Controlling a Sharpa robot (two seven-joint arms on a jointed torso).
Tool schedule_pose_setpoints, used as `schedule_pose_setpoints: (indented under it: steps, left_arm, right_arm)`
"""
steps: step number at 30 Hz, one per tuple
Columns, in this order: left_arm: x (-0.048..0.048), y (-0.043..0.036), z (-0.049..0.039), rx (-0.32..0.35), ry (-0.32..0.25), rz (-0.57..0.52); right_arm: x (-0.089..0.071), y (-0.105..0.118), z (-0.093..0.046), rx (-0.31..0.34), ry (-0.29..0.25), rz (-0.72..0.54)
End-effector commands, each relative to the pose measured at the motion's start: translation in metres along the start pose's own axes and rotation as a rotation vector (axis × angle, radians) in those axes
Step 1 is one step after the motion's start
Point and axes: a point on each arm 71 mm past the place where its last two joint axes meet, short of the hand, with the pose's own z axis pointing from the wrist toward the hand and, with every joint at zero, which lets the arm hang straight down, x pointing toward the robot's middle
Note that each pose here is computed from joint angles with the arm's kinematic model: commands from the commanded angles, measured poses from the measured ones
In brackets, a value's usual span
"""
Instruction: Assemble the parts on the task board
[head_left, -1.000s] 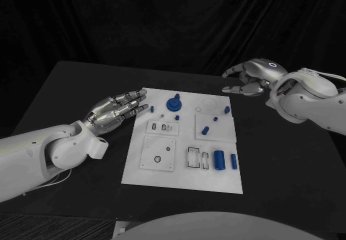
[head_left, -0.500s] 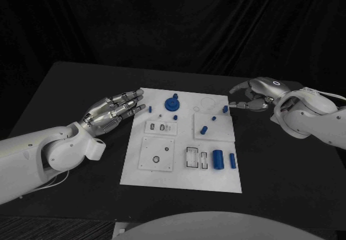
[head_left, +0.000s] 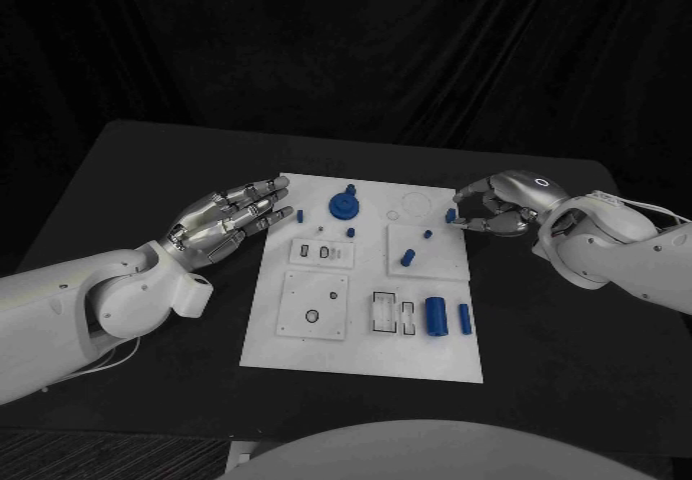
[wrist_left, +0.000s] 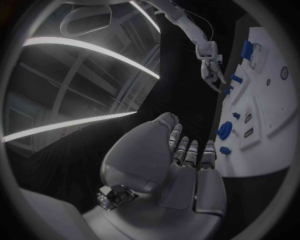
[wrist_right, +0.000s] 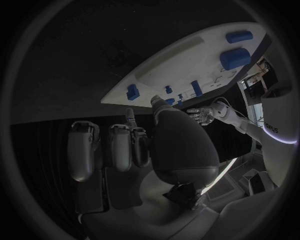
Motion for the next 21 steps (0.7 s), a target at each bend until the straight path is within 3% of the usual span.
schedule_pose_setpoints:
  steps: [1, 21]
  left_arm:
    - [0.0013, -0.0008, -0.0003, 0.019, 0.016, -0.011]
    - [-0.0007, -0.0004, -0.0022, 0.013, 0.013, -0.011]
  right_arm:
    - [0.0012, 0.0011, 0.0006, -0.018, -0.027, -0.001]
    - [0.0076, 0.0032, 0.0087, 0.004, -0.016, -0.001]
